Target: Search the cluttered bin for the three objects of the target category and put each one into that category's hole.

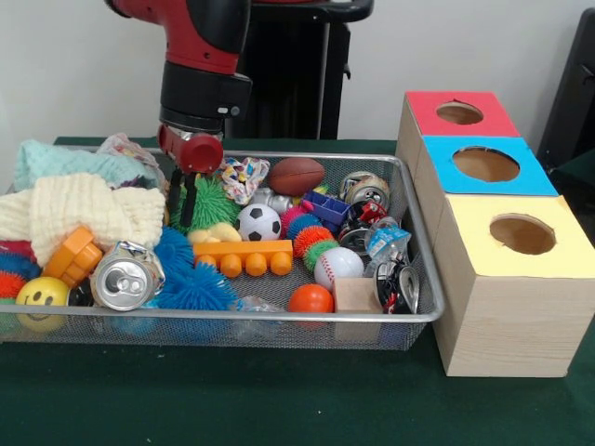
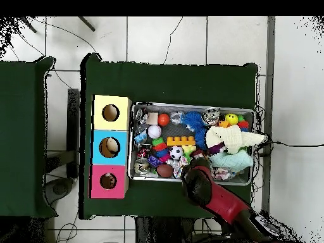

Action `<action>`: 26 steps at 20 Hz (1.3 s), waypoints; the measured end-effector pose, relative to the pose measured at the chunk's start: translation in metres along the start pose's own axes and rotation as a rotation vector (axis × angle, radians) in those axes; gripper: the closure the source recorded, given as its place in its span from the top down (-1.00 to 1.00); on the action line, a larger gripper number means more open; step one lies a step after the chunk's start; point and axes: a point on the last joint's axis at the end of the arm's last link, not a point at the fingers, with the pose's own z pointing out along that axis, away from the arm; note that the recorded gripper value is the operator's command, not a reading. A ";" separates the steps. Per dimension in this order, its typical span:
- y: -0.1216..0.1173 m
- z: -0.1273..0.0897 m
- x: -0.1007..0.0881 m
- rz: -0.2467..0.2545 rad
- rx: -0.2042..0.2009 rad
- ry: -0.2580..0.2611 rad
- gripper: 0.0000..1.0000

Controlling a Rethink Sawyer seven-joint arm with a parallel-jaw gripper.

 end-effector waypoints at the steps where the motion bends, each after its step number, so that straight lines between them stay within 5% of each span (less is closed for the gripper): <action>1: -0.002 0.003 0.003 0.000 0.001 0.002 1.00; 12: -0.005 0.008 0.014 -0.006 0.010 0.019 1.00; 26: 0.030 -0.010 0.032 -0.008 -0.003 0.001 1.00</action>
